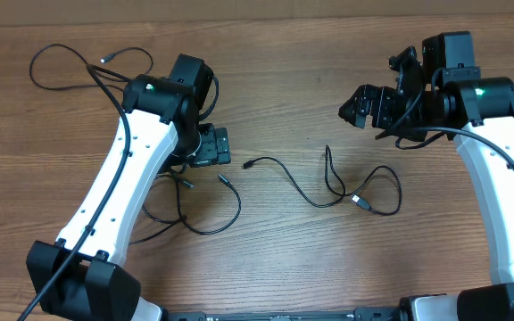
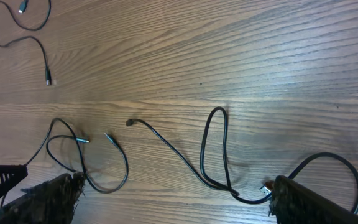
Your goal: Untangle cables
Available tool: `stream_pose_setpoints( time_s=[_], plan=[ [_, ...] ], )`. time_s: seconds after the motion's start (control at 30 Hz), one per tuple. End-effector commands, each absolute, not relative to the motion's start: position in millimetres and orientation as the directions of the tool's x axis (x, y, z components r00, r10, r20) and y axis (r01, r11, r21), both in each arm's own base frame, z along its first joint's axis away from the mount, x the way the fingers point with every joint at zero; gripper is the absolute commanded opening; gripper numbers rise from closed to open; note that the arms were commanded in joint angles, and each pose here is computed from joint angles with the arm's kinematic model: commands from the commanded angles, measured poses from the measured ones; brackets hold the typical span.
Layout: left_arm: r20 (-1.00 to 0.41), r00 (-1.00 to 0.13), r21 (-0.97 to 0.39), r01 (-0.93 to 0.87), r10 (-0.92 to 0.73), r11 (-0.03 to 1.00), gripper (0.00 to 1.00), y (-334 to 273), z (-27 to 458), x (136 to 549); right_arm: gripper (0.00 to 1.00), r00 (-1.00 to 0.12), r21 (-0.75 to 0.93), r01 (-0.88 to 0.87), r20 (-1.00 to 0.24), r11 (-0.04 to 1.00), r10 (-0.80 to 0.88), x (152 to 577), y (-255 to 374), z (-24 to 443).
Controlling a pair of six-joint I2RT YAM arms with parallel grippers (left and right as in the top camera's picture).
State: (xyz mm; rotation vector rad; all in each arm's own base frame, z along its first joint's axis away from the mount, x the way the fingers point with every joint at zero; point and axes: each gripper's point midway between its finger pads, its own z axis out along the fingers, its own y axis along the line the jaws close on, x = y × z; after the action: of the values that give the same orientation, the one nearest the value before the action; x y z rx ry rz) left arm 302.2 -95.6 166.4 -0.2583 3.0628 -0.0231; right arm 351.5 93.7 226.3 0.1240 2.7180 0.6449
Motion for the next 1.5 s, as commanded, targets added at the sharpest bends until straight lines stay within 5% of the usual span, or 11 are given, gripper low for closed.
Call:
stream_pose_setpoints(
  time_s=[0.0, 0.53, 1.03, 1.47],
  plan=[
    [-0.071, -0.981, -0.010, -0.180, -0.180, 0.984, 1.00, -95.9, 168.0, 298.5, 0.98, -0.937, 0.443, 0.006, -0.310, 0.897, 0.159, 352.4, 93.8, 224.3],
    [-0.077, -0.983, -0.038, -0.164, -0.167, 0.986, 1.00, -104.7, 166.3, 302.7, 0.98, -0.945, 0.445, 0.018, -0.285, 0.896, 0.161, 347.2, 93.9, 222.3],
    [-0.085, -0.859, 0.056, -0.510, -0.505, 0.858, 1.00, 29.9, 166.2, 310.5, 0.99, -0.949, 0.443, 0.024, -0.273, 0.896, 0.161, 344.2, 93.6, 221.0],
    [-0.028, -0.898, 0.235, -0.433, -0.439, 0.870, 1.00, 83.1, 126.6, 281.4, 0.99, -0.940, 0.445, 0.011, -0.300, 0.895, 0.161, 350.5, 94.1, 223.5]
  ],
)
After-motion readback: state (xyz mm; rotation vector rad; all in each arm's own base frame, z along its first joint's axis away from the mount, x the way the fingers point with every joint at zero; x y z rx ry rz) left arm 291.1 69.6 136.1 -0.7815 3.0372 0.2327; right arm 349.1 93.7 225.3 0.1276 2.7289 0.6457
